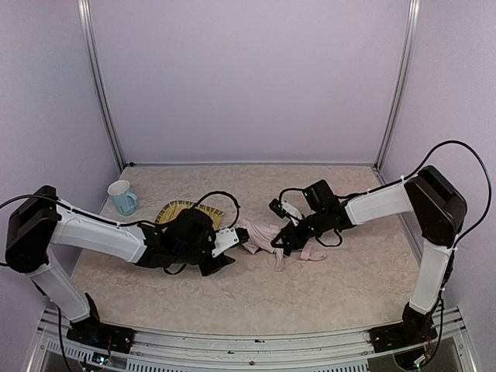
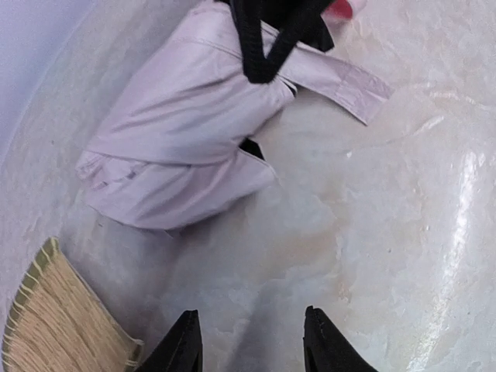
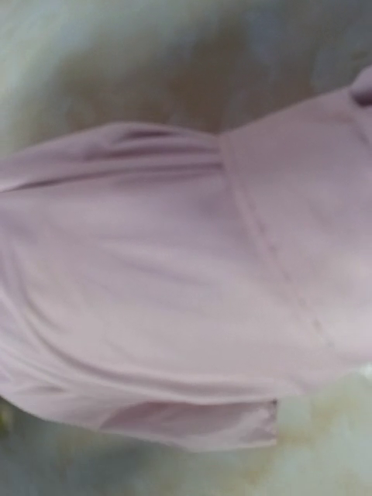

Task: Put away the umbrella

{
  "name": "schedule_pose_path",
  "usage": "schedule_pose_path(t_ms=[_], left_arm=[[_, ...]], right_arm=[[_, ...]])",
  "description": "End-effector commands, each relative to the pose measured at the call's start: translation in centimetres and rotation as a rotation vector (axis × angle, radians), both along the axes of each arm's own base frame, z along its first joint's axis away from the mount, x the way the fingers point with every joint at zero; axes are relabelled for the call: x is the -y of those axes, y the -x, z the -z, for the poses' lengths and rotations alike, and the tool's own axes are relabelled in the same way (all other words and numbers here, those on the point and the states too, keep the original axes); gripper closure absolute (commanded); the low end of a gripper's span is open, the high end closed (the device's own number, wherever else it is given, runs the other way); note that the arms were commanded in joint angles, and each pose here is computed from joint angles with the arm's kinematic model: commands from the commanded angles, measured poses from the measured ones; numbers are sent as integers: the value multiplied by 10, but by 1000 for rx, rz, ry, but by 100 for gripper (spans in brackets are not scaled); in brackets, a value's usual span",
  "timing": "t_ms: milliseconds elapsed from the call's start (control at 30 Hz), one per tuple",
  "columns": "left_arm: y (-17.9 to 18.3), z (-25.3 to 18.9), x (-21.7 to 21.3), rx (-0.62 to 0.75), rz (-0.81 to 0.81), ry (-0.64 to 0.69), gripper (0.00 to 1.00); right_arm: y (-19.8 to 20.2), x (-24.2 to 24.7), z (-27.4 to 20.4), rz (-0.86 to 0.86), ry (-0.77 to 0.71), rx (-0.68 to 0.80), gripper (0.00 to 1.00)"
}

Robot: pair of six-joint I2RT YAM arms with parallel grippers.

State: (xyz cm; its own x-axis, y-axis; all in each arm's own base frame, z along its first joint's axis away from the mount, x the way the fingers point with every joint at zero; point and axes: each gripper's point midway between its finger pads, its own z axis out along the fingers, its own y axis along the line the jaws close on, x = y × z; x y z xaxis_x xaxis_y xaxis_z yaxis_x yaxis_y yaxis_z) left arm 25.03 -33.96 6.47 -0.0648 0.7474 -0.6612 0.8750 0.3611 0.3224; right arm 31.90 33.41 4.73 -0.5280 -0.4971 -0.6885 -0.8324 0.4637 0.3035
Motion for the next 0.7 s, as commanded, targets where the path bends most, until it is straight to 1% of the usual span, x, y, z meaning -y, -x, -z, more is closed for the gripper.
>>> schedule_pose_path(t_ms=[0,33,67,100,133,167,233,300,367,433,500,567,633,667], left_arm=[[-3,-73,17,102,91,208,47],[-2,-91,19,172,128,240,38],[1,-94,18,218,166,230,19],[0,-100,18,284,196,240,4],[0,-97,17,323,223,225,2],[-1,-88,18,337,260,189,1],[0,-66,24,287,332,109,1],[0,-48,31,227,374,50,1],[-7,-35,35,219,369,30,1],[-14,-26,39,217,374,46,1],[-28,-22,44,191,334,82,1],[-34,-18,50,107,319,133,1],[-33,-18,56,26,318,222,1],[-31,-18,57,11,321,250,1]], right_arm=[[15,-10,-55,-175,-106,118,100],[17,-10,-52,-197,-97,111,100],[20,-10,-48,-217,-87,95,100],[24,-10,-42,-236,-79,78,100],[27,-11,-39,-257,-77,67,100],[32,-12,-36,-278,-77,58,100],[36,-14,-35,-303,-77,60,100],[37,-12,-30,-313,-47,80,100],[39,-11,-23,-325,-17,89,100],[43,-10,-16,-344,-2,91,100],[48,-11,-12,-367,-8,93,100],[51,-11,-12,-380,-22,104,100],[55,-11,-11,-397,-22,116,100],[56,-10,-10,-407,-17,123,100]])
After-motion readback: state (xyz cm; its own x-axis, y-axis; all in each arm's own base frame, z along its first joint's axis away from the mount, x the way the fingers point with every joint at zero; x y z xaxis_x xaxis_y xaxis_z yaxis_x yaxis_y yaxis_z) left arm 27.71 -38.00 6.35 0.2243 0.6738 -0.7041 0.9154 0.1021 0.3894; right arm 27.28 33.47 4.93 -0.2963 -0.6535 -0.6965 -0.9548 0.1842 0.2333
